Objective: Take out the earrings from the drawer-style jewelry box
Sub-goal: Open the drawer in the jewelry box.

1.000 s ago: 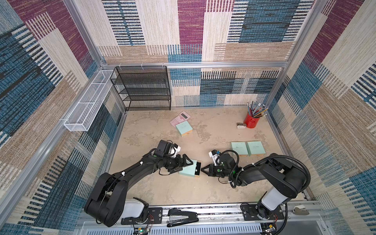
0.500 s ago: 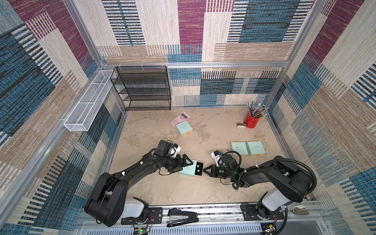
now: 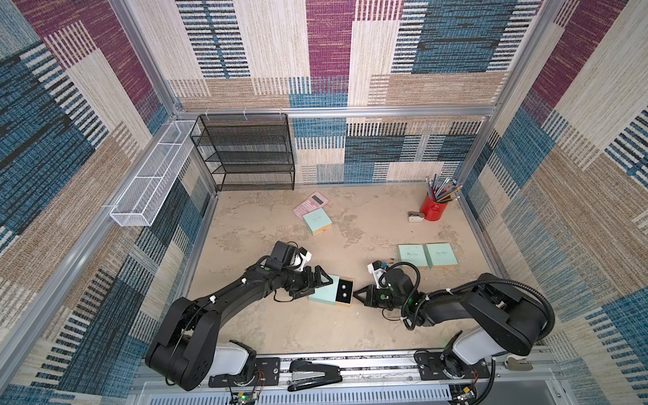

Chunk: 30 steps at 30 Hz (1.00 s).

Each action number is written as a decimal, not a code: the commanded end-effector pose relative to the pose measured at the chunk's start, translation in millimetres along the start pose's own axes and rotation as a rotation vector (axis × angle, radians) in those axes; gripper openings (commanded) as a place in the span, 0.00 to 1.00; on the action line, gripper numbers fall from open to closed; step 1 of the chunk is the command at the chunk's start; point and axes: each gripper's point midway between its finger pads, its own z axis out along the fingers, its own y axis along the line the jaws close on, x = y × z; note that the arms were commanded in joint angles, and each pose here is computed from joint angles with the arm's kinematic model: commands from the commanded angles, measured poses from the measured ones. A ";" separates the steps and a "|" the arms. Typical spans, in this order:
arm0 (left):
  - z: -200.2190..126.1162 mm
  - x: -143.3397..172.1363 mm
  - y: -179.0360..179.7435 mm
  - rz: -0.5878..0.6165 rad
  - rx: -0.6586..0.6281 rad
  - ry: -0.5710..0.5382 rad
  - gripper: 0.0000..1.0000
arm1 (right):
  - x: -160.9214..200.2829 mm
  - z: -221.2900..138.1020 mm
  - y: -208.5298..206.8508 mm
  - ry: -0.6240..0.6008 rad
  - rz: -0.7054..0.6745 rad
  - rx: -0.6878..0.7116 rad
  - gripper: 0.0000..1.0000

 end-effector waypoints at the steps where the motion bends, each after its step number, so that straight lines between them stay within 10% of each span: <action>1: 0.5 -0.3 6.8 0.007 -0.032 -0.006 0.95 | -3.3 -0.3 1.9 -0.016 0.004 -0.006 0.00; 11: 0.8 0.6 5.1 0.006 -0.024 0.002 0.95 | -2.6 0.1 2.1 -0.015 0.009 -0.014 0.01; 30: -9.2 -4.4 -13.8 0.034 0.018 -0.018 0.95 | -40.8 -44.7 39.3 -0.128 -0.149 0.096 0.31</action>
